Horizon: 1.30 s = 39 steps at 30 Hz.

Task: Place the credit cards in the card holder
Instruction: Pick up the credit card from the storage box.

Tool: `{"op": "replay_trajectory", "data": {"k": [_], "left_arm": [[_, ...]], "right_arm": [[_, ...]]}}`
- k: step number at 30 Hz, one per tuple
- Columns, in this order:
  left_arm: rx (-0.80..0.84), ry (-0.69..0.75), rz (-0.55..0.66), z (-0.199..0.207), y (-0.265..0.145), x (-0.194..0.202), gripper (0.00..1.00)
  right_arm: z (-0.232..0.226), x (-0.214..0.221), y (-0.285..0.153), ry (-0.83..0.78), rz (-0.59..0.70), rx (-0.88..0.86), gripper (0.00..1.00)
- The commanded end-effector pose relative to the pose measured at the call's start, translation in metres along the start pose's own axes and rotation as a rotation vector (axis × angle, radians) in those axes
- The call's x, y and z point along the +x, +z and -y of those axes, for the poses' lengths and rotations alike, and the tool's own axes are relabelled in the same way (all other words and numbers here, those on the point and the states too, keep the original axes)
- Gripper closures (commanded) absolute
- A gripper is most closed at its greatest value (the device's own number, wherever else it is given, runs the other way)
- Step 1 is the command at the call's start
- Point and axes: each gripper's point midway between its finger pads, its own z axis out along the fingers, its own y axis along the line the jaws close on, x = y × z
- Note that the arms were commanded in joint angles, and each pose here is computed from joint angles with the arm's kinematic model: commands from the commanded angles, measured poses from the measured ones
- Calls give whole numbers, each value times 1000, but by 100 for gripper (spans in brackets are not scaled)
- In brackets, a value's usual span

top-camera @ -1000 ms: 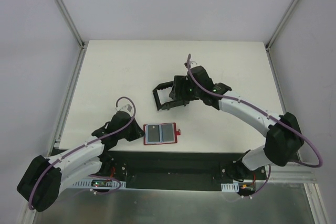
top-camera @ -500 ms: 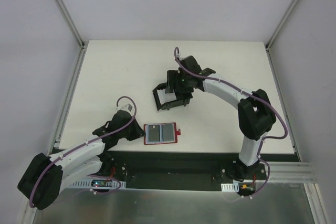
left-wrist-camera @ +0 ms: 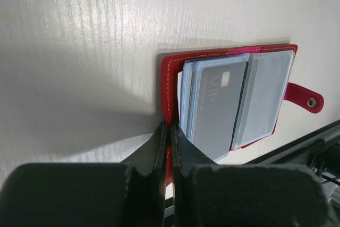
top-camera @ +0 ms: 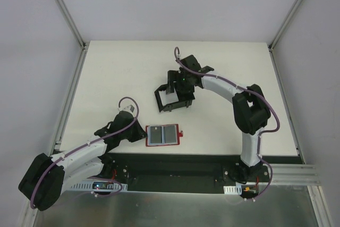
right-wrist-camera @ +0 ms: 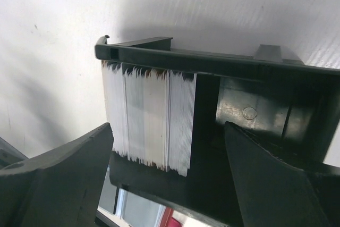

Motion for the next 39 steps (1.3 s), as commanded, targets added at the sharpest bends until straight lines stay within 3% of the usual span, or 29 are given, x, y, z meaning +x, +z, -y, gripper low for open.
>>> {"op": "replay_trajectory", "data": {"k": [1,10,19,34,39], "left_arm": [[1,34,-8,4,-1,-1,100],[2,40,-17,5,0,-1,100],[2,48,-26,7,1,-1,100],[2,50,-41,7,2,1,100],[16,52,-38,10,4,-1,100]], "right_arm": [[-5,0,8,-7,-35,-30,12],[-8,9,18,0,-82,-62,11],[-20,-4,-5,-24,-15,-94,30],[-18,-7,-12,-26,1,-77,48],[-11,-9,-14,-30,14,-45,59]]}}
